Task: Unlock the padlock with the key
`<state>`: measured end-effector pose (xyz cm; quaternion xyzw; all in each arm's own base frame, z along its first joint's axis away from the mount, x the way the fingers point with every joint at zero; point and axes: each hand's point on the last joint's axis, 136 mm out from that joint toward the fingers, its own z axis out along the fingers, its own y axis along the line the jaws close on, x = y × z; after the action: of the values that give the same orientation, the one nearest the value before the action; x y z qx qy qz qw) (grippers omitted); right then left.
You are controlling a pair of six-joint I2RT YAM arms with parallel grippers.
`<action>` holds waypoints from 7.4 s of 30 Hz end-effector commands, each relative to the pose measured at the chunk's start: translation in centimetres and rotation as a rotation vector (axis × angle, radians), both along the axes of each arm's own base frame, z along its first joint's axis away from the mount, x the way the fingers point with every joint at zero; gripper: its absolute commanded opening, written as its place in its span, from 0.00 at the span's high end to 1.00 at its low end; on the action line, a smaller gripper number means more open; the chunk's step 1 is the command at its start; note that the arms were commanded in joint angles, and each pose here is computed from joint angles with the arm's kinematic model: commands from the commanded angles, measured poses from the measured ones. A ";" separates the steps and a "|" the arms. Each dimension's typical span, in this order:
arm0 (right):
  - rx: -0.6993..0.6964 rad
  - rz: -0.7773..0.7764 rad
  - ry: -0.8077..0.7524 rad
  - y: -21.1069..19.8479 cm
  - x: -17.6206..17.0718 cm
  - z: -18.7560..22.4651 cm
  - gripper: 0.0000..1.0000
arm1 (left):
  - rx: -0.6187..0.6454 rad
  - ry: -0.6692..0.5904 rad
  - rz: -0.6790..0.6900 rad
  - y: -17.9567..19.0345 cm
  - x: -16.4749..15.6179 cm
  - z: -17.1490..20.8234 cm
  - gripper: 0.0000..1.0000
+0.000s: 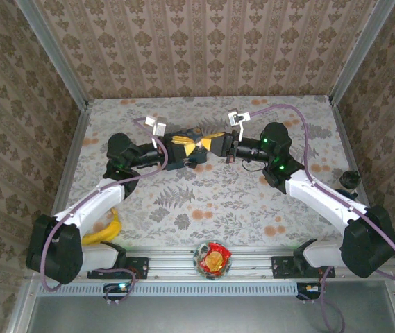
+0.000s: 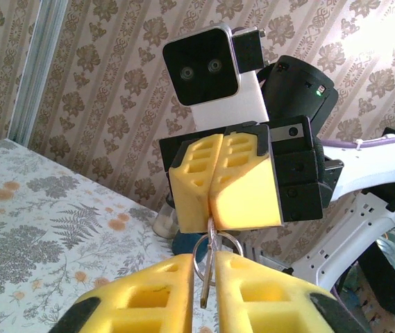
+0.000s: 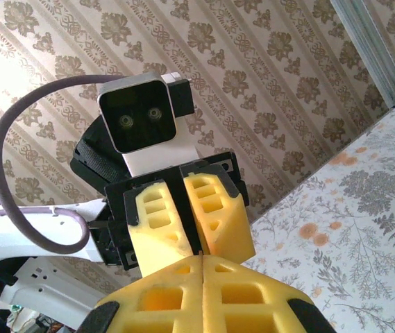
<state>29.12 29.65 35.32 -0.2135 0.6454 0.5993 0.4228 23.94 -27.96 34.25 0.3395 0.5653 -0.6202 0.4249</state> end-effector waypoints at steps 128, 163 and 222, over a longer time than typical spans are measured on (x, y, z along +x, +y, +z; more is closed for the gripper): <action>-0.293 0.320 -0.167 3.0 -9.4 -1.6 1.00 | 0.352 -0.282 -0.153 2.4 -7.5 2.2 0.87; -0.563 -0.388 0.327 -8.9 0.0 -12.9 1.00 | 0.717 0.585 1.176 6.6 8.9 -21.3 0.04; -0.480 -0.392 0.345 -8.5 1.1 -13.6 1.00 | 0.944 0.524 1.397 3.7 15.4 -29.0 0.23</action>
<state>30.22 21.01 21.53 -0.0729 0.8623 0.3557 0.3530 38.55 -24.72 4.75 -0.0865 0.9279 -0.0078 0.3625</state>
